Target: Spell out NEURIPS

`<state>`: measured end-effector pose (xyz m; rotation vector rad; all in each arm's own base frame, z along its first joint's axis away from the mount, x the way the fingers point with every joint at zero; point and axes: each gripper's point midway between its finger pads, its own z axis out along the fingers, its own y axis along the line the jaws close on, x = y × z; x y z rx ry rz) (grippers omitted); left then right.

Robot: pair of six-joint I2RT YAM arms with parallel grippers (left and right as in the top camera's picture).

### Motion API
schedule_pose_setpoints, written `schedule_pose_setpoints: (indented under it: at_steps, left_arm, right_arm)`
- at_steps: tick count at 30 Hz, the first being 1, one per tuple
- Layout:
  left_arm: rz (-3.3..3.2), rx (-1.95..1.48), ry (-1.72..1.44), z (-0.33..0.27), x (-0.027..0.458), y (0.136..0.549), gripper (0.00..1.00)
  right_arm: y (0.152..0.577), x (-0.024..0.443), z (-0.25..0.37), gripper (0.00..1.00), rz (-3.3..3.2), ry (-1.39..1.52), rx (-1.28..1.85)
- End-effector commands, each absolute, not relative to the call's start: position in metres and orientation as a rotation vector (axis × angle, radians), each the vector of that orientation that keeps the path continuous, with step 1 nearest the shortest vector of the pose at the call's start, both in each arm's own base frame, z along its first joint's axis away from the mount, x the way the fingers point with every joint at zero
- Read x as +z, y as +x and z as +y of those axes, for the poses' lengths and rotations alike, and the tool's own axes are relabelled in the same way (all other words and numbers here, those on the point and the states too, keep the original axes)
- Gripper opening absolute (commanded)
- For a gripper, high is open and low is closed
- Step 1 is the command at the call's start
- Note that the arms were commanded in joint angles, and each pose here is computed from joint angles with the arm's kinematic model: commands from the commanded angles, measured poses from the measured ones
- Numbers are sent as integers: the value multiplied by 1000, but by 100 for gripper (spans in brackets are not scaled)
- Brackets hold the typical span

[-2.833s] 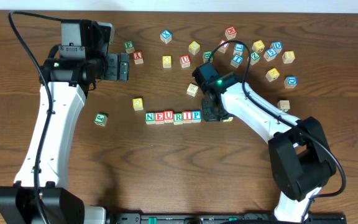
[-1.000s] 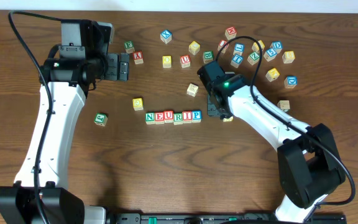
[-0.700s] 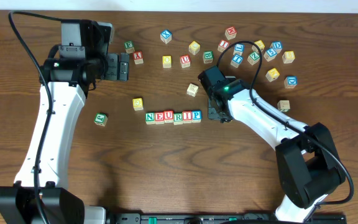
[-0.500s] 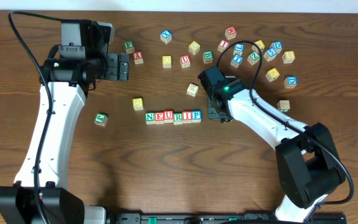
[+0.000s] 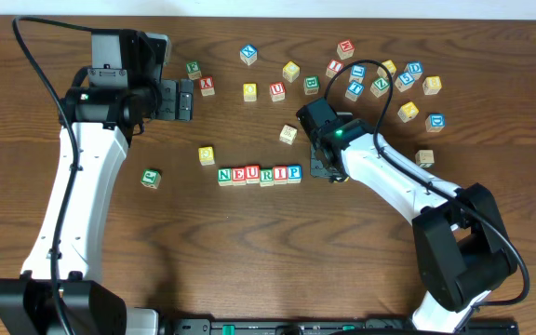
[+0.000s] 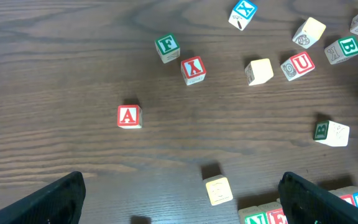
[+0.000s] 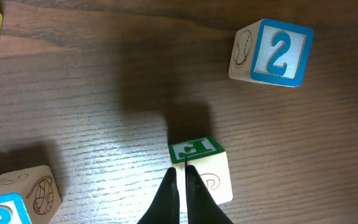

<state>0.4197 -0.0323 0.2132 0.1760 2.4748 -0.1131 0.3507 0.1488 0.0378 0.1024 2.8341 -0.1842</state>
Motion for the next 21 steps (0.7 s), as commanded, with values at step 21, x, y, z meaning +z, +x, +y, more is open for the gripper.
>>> schedule_pose_setpoints:
  at_steps: [21]
  left_arm:
    - [2444, -112, 187, -32, 225, 423, 98]
  right_arm:
    - [349, 35, 138, 1, 2809, 155, -213]
